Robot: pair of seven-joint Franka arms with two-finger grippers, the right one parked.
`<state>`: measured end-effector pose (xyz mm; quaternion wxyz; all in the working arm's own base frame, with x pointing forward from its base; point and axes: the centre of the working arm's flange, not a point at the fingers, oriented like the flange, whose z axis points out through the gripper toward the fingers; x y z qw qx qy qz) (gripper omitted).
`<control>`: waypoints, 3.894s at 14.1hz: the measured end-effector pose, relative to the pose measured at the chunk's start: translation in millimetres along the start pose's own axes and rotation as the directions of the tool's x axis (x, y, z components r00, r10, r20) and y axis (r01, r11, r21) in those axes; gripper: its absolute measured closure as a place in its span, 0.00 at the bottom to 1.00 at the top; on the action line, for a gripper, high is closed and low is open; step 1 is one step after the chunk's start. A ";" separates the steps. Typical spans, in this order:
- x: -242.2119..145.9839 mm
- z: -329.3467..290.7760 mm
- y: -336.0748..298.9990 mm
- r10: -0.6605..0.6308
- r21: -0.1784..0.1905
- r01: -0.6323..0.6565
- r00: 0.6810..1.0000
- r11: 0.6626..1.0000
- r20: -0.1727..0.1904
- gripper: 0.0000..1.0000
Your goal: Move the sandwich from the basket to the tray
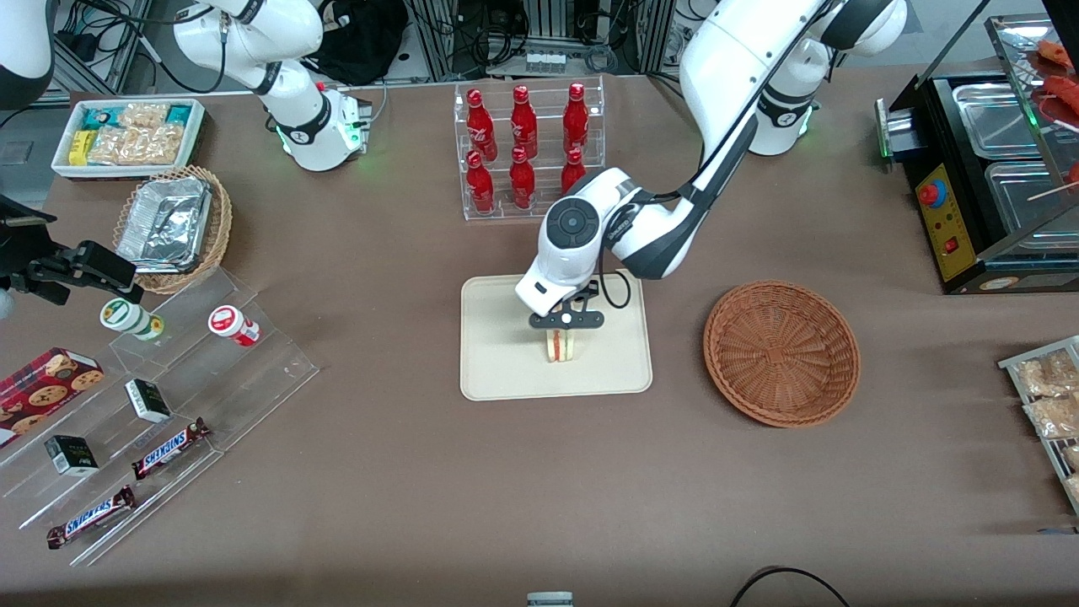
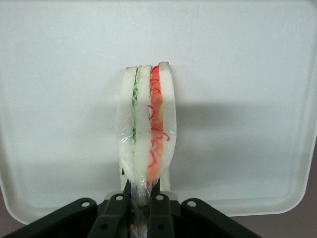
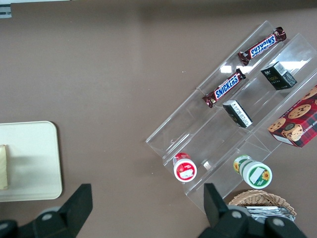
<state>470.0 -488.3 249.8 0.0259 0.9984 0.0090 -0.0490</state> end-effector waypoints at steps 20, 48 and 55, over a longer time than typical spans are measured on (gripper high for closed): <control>39.6 -292.5 -208.7 -0.395 0.106 0.404 0.914 0.908 -0.095 0.00; 27.3 -411.8 -436.6 -0.013 0.102 0.012 1.000 0.995 0.010 0.00; 22.0 -414.1 -435.4 -0.012 0.104 0.009 1.000 0.995 0.029 0.00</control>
